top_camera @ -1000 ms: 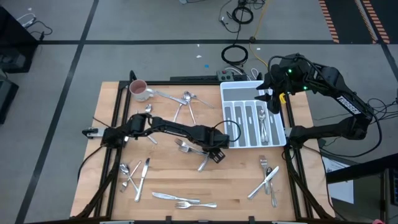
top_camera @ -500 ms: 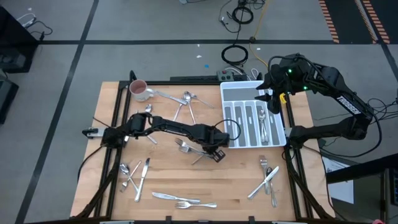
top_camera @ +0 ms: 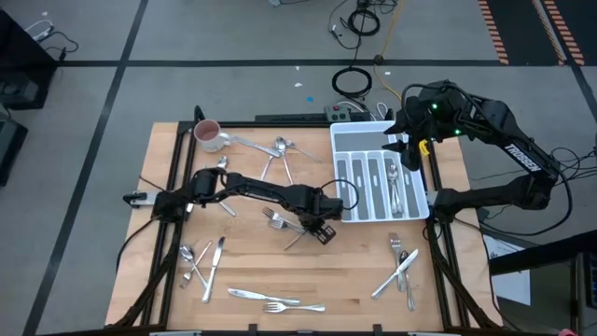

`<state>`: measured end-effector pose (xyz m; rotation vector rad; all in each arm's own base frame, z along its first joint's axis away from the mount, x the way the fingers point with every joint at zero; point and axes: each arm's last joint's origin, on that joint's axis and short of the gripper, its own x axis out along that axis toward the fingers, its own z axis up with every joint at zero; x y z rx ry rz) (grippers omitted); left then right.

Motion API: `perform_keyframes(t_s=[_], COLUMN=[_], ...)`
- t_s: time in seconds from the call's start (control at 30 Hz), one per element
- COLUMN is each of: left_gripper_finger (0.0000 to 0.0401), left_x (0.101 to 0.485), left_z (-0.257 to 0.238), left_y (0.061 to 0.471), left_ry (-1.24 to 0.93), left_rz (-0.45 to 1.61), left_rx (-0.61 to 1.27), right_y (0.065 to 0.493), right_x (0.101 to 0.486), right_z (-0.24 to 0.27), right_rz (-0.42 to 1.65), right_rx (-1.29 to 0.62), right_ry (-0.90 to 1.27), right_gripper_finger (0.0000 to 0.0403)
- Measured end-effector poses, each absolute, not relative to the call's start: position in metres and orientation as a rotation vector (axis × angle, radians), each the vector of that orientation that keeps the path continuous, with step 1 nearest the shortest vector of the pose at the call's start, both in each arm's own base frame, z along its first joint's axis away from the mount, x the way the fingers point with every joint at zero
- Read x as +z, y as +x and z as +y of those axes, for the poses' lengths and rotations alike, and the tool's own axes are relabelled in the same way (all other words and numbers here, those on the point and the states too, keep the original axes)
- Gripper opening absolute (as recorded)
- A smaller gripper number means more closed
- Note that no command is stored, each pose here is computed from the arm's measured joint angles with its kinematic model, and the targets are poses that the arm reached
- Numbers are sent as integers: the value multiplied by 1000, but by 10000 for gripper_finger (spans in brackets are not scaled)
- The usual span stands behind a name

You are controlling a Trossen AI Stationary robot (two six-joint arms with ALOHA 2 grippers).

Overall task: Sort silverware
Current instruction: Put the silver table knife into the silverware tray

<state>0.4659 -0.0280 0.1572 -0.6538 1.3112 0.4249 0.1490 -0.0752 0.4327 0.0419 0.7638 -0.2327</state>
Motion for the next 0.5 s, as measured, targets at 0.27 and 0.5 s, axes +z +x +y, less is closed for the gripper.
perform_keyframes(t_s=[0.27, 0.5], left_gripper_finger=[6, 6], left_x=[179, 227], left_z=[-23, -10], left_y=[458, 465], left_ry=[-656, -719], left_rz=[1299, 1031], left_rx=[461, 404], right_y=[149, 149], right_x=[433, 432], right_z=[-75, -75], right_rz=[767, 767], right_rx=[-235, -243], right_ry=[42, 64], right_gripper_finger=[192, 192])
